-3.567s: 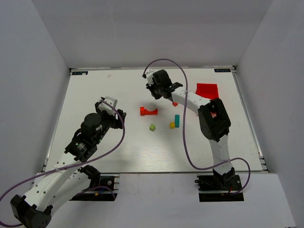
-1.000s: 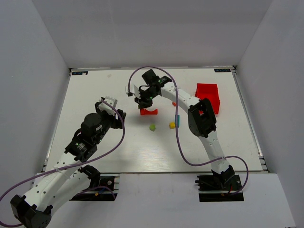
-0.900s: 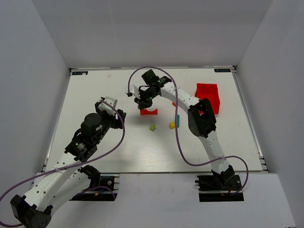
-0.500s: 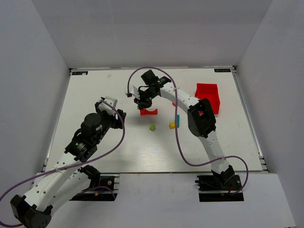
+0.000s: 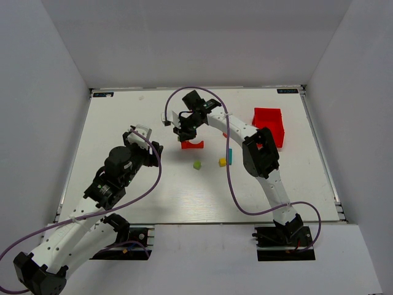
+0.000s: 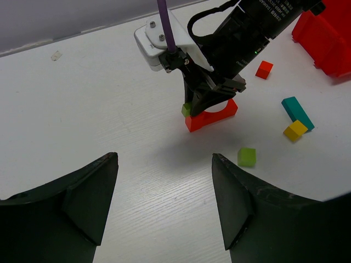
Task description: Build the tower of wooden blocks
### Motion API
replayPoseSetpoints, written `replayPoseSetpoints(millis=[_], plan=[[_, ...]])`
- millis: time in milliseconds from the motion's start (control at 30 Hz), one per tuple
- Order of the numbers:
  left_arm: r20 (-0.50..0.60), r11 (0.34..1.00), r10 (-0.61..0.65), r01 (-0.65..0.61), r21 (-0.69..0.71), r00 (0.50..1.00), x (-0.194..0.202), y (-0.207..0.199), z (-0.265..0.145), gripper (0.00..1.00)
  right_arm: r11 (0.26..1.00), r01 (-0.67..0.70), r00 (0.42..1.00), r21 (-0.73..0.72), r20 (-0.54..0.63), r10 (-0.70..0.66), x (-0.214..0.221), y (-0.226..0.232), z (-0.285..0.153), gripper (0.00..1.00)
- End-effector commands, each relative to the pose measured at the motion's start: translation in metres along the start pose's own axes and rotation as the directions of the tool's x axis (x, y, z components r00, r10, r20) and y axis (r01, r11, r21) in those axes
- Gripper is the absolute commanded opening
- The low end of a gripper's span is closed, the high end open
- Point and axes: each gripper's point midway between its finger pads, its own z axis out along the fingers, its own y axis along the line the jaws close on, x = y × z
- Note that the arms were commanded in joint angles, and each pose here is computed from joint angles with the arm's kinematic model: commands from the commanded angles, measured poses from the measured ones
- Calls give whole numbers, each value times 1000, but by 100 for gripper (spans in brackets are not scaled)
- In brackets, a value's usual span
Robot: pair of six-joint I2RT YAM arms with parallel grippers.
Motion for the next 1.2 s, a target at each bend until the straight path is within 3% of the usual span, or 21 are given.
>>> replayPoseSetpoints(millis=[0,833,1000,1167], plan=[[10,1000,-6,6,-8,1000,-2,2,0,79,1000,18,1000,3,6,-18,-4,-3,0,9],[10,1000,-6,6,-8,1000,-2,2,0,79,1000,4,1000,-6,-7,-4,1,-1,4,14],[10,1000,-6,6,-8,1000,-2,2,0,79,1000,6,1000,-4,-5,-6,0,-1,3,18],[10,1000,-6,6,-8,1000,-2,2,0,79,1000,8,1000,-1,-4,-8,-1,-2,3,29]])
